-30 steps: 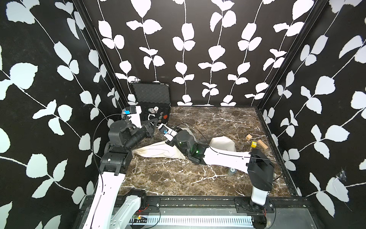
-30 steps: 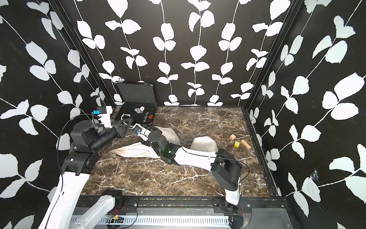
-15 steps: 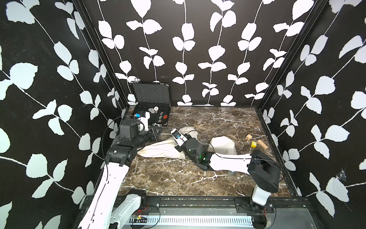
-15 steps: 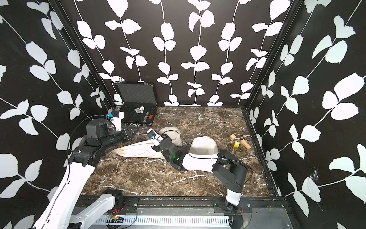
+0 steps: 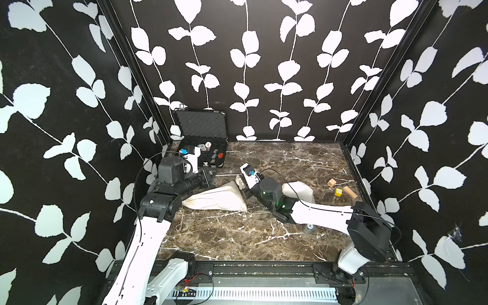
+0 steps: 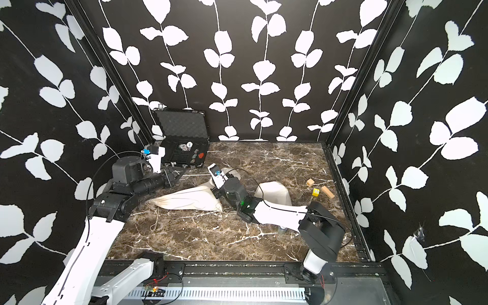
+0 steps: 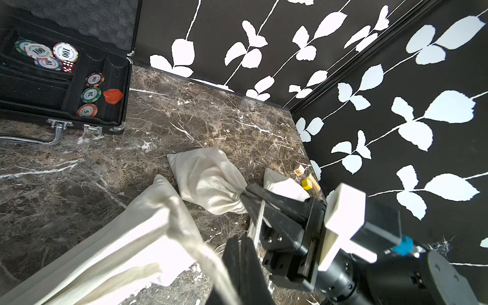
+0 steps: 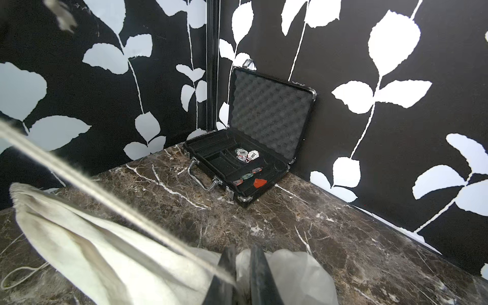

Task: Close the soil bag
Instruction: Frap the soil bag at the center of the board.

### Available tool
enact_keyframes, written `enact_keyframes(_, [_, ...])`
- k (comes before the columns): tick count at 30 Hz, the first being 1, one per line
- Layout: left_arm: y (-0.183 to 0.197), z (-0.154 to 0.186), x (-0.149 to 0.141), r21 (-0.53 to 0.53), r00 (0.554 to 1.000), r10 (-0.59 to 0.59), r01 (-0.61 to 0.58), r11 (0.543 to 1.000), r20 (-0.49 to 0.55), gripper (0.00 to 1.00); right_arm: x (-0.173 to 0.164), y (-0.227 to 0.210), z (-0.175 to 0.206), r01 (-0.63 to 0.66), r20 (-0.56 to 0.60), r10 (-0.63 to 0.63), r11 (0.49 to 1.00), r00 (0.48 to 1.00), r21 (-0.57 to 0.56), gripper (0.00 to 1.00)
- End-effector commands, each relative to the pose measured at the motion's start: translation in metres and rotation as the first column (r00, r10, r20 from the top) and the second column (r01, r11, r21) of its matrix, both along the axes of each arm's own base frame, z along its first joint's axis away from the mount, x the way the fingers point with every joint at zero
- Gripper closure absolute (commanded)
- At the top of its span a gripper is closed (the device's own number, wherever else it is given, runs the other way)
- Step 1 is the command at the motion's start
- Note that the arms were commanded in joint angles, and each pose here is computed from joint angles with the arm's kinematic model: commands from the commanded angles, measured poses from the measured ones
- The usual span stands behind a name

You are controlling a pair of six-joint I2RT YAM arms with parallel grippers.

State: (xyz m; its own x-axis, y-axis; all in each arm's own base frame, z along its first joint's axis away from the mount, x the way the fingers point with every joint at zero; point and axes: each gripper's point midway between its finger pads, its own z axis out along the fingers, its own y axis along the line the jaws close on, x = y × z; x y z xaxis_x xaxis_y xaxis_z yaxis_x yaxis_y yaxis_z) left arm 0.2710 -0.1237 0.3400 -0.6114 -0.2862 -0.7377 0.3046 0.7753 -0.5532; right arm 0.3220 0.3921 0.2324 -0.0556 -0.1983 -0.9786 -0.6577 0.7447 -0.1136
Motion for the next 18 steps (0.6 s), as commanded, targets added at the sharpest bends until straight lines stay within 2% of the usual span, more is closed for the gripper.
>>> enact_keyframes(1, [0.054, 0.105, -0.005, -0.026, 0.896, 0.244, -0.252, 0.967, 0.371, 1.00, 0.041, -0.215, -0.155, 0.480, -0.072, -0.651, 0.626, 0.756, -0.614, 0.88])
enact_keyframes(6, [0.056, 0.073, 0.011, -0.001, 0.914, 0.263, -0.276, 0.961, 0.309, 1.00, 0.039, -0.196, -0.123, 0.431, -0.115, -0.562, 0.735, 0.819, -0.524, 0.78])
enact_keyframes(11, [0.052, 0.005, 0.032, 0.018, 0.948, 0.266, -0.274, 0.962, 0.176, 1.00, 0.030, -0.176, -0.069, 0.345, -0.132, -0.430, 0.843, 0.893, -0.413, 0.62])
enact_keyframes(14, [0.052, -0.044, 0.045, 0.011, 0.949, 0.297, -0.300, 0.954, 0.102, 1.00, 0.024, -0.178, -0.039, 0.333, -0.096, -0.391, 0.870, 0.916, -0.365, 0.55])
enact_keyframes(16, [0.056, -0.076, 0.051, 0.047, 0.941, 0.332, -0.335, 0.941, 0.061, 1.00, 0.020, -0.188, -0.026, 0.350, -0.065, -0.394, 0.871, 0.917, -0.344, 0.49])
enact_keyframes(18, [0.065, -0.100, 0.054, 0.103, 0.926, 0.377, -0.379, 0.920, 0.033, 0.87, 0.019, -0.210, -0.016, 0.398, -0.041, -0.432, 0.859, 0.901, -0.321, 0.43])
